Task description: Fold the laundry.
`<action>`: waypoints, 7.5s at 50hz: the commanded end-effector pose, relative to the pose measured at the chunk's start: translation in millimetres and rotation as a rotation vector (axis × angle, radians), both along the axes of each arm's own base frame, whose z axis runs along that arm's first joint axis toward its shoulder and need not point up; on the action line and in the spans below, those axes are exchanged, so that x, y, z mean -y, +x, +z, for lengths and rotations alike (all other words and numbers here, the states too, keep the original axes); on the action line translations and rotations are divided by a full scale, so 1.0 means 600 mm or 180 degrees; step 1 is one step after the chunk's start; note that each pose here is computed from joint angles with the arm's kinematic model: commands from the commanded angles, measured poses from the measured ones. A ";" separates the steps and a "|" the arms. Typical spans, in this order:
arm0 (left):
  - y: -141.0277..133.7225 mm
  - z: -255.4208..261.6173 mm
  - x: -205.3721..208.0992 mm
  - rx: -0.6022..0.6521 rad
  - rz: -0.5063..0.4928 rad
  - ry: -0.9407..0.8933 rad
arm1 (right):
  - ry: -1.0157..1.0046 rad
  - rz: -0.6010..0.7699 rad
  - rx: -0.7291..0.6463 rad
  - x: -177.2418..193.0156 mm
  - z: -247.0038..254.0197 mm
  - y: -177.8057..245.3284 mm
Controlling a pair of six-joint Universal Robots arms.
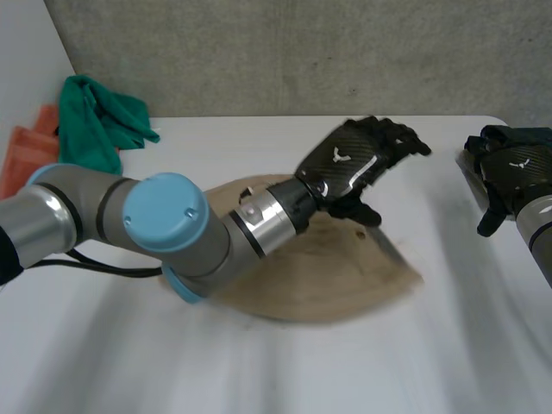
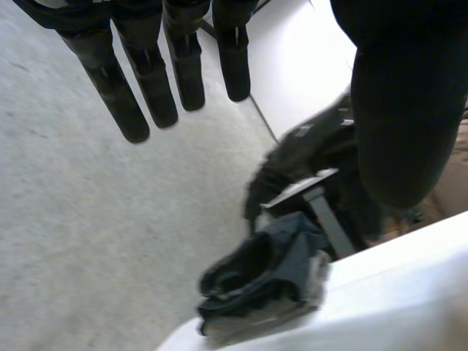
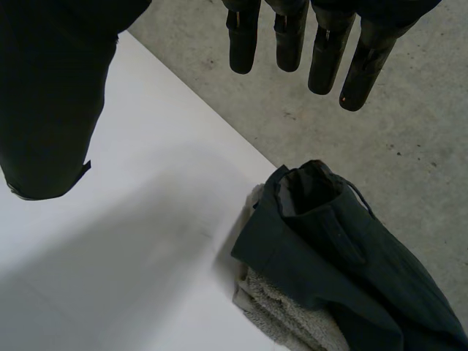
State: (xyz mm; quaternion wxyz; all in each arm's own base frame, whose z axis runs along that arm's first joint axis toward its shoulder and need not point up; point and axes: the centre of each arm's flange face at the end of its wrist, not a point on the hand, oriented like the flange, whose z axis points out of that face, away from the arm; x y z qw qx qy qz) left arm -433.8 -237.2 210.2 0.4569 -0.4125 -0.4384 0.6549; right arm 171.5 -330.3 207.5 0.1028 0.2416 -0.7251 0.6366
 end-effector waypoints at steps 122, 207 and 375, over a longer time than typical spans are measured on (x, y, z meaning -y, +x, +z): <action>0.175 0.071 0.124 0.0527 0.2728 -0.1307 | -0.1513 0.0819 -0.0059 0.021 0.115 0.218; 0.262 -0.179 0.140 0.1988 0.1699 0.0263 | 0.1468 0.1514 -0.1512 -0.263 -0.074 0.069; 0.071 -0.093 0.231 0.0889 0.2691 -0.1425 | -0.0730 0.0226 -0.1117 0.089 -0.077 0.156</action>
